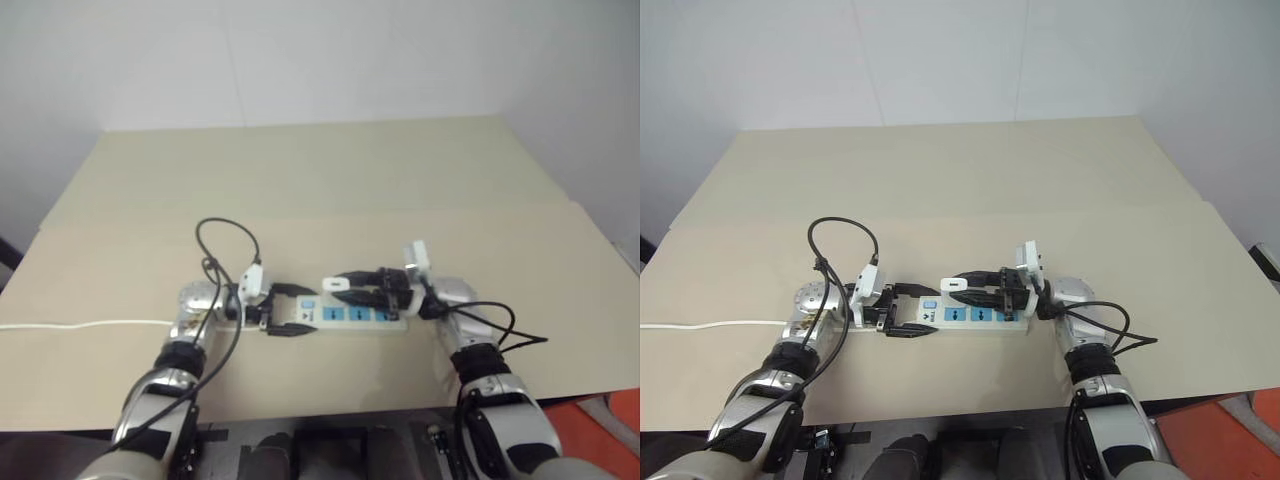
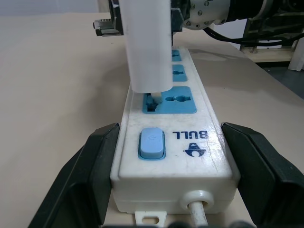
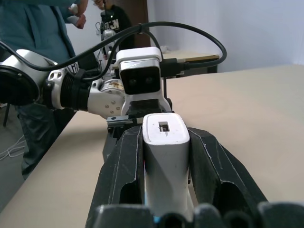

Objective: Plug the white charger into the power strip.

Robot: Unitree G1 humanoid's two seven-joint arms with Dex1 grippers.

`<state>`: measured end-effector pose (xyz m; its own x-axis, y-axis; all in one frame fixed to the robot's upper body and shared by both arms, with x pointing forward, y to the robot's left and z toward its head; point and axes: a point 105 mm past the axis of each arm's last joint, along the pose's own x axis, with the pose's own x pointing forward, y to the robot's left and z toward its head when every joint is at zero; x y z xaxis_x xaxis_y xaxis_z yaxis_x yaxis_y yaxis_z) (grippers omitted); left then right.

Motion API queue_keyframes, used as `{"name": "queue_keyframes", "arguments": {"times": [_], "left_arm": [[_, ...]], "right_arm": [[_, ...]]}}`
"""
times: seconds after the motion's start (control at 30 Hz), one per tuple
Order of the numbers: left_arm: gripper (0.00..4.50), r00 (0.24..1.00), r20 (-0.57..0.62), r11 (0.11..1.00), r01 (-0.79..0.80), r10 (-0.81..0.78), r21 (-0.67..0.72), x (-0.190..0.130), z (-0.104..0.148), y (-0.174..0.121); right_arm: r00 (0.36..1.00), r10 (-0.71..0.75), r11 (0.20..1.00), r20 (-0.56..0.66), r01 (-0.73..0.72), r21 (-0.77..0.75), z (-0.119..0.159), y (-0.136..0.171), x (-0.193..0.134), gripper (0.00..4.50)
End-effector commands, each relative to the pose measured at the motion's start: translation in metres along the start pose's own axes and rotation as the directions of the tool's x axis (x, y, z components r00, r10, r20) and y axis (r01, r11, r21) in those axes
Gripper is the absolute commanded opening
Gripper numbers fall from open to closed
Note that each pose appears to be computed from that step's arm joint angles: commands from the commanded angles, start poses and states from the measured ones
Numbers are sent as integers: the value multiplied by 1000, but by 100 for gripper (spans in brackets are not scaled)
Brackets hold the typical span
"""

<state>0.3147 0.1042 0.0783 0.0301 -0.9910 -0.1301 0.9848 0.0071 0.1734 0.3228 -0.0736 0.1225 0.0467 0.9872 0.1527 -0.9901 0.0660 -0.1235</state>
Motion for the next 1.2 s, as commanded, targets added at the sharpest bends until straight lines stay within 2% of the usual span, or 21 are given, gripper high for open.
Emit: {"name": "queue_keyframes", "arguments": {"times": [0.03,0.33,0.67,0.9,1.2], "left_arm": [[323,1000,-15,1000,11,-11,6,-3,0,-2],[323,1000,-15,1000,9,-9,7,-3,0,-1],[323,1000,-14,1000,11,-11,8,0,0,0],[323,1000,-12,1000,10,-9,7,1,0,0],[323,1000,-6,1000,15,-15,7,3,0,1]], "right_arm": [[1000,-1,999,-9,1,-38,3,-4,-3,112],[998,-6,999,-66,3,-41,-9,-1,-8,112],[989,-92,996,-114,90,-25,-19,-10,-7,112],[986,-57,996,-159,45,-75,-23,0,-17,112],[973,-37,997,-228,20,-77,-28,-7,-7,112]]}}
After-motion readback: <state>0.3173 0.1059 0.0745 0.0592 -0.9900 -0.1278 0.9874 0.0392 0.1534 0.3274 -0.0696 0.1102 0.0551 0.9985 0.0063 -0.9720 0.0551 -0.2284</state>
